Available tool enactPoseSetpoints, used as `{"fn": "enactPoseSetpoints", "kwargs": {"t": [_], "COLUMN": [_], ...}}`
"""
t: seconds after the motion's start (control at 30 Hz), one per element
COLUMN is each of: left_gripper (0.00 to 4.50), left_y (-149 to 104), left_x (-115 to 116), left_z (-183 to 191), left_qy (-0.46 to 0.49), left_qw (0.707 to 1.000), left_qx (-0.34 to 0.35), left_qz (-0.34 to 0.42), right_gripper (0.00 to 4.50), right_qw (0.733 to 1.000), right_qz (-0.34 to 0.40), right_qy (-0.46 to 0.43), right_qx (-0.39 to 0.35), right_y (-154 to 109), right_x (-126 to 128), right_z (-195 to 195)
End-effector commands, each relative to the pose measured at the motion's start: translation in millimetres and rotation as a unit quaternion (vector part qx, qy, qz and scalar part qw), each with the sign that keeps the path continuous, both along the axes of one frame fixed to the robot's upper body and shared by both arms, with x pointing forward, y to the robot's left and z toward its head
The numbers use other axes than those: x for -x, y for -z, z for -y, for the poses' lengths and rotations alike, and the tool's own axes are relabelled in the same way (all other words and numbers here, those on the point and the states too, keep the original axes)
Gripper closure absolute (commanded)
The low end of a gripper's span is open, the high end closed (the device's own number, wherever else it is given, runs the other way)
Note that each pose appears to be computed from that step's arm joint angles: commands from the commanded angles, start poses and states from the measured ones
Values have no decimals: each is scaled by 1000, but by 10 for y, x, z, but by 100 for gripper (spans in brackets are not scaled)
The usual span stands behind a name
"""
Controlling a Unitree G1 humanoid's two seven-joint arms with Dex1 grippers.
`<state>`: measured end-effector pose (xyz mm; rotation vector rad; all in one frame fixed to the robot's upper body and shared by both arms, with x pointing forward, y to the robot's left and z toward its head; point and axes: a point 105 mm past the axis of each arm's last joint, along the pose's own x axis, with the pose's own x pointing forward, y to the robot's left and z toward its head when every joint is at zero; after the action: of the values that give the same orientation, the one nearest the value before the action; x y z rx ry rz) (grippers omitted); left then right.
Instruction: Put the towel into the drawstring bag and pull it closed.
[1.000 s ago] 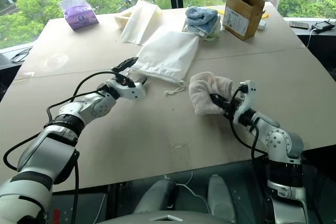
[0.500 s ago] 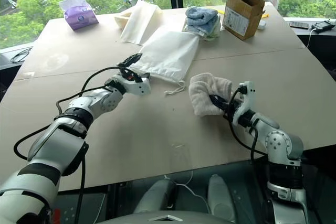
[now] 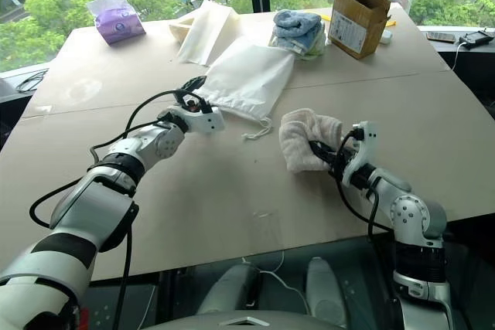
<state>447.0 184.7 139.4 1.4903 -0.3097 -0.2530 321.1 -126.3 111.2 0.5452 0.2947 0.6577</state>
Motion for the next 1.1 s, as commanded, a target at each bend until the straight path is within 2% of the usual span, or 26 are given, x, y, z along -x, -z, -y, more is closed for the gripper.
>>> {"fn": "enactPoseSetpoints", "kwargs": {"t": [0.03, 0.2, 0.23, 0.37, 0.5, 0.67, 0.8, 0.87, 0.97, 1.1], "left_gripper": [178, 437, 448, 448, 448, 448, 448, 448, 448, 448], "left_y": [-153, -249, -269, -347, -502, -809, -1062, -1141, -1186, -1273], "left_x": [-26, -41, -44, -48, -80, -164, -235, -238, -214, -129], "left_z": [48, 65, 68, 112, 199, 354, 447, 510, 604, 731], "left_qy": [15, 23, 24, 38, 51, 63, 66, 71, 74, 87], "left_qw": [1000, 1000, 999, 999, 998, 984, 947, 932, 922, 903], "left_qx": [2, -6, -6, -14, 20, 156, 280, 311, 318, 337], "left_qz": [11, 18, 19, 25, 6, -66, -143, -172, -207, -253], "right_gripper": [450, 450, 450, 450, 450, 450, 450, 450, 450, 450], "right_qw": [999, 999, 999, 999, 999, 991, 986, 987, 990, 995], "right_qz": [32, 32, 32, 34, 43, 71, 74, 65, 55, 34], "right_qy": [-3, -2, -2, -4, -21, -107, -133, -130, -110, -24], "right_qx": [-11, -13, -13, -14, -19, -43, -66, -66, -64, -90], "right_y": [-155, -158, -156, -163, -211, -377, -471, -469, -463, -503], "right_x": [24, 17, 13, 12, 50, 288, 333, 276, 154, -137], "right_z": [-25, -35, -38, -55, -97, -312, -612, -794, -957, -1002]}}
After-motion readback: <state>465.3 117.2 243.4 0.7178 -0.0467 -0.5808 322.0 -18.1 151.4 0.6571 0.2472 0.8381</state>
